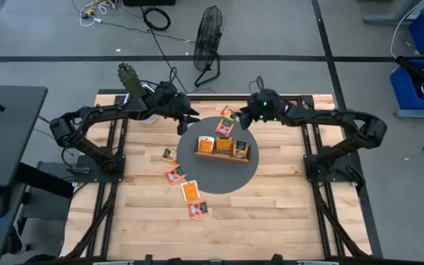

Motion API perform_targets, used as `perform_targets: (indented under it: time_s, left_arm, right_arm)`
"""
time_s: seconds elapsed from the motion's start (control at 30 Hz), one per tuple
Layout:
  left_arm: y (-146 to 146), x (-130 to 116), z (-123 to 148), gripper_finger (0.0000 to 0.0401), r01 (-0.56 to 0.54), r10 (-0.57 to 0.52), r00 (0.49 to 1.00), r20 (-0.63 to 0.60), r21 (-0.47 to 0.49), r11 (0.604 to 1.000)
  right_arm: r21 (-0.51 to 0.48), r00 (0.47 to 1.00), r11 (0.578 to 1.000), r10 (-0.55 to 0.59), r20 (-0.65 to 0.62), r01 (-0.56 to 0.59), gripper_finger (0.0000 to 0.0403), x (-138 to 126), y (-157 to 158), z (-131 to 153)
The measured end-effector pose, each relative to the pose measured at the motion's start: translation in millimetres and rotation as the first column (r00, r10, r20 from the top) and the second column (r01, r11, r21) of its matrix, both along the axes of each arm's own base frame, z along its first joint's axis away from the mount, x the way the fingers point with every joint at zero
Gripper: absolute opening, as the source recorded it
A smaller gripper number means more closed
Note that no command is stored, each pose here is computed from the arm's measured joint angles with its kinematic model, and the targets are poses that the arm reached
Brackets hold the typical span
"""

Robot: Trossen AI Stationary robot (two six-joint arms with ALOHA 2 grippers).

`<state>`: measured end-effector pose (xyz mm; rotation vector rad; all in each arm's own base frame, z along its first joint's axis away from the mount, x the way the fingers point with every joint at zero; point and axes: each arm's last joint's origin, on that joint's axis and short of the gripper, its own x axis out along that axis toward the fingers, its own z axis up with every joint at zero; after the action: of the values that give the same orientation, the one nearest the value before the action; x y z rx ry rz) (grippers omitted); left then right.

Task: Pick & Place Tea
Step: Put the yellow tea bag into the right section of the wooden organizer

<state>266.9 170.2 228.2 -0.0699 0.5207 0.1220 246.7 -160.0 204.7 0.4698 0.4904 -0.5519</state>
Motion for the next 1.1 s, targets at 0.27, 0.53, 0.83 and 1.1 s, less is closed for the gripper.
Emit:
perform_targets:
  time_s: [0.27, 0.53, 0.83, 1.1]
  left_arm:
    - [0, 0, 0, 0.0138, -0.001, 0.001, 1.000, -0.001, 0.002, 1.000]
    - [0, 0, 0, 0.0138, 0.016, -0.016, 1.000, -0.006, 0.030, 0.999]
    - [0, 0, 0, 0.0138, 0.018, -0.017, 1.000, -0.007, 0.031, 0.999]
    - [0, 0, 0, 0.0138, 0.018, -0.017, 1.000, -0.005, 0.033, 0.999]
  right_arm:
    - [0.249, 0.995, 0.966, -0.087, 0.058, 0.070, 0.0193, -14, -34, -13]
    - [0.351, 0.984, 0.926, -0.090, -0.155, 0.140, 0.0199, 10, -59, -26]
    - [0.357, 0.942, 0.917, -0.053, -0.332, 0.178, 0.0199, 27, -84, -36]
    - [0.387, 0.940, 0.892, -0.108, -0.323, 0.235, 0.0199, 14, -113, -36]
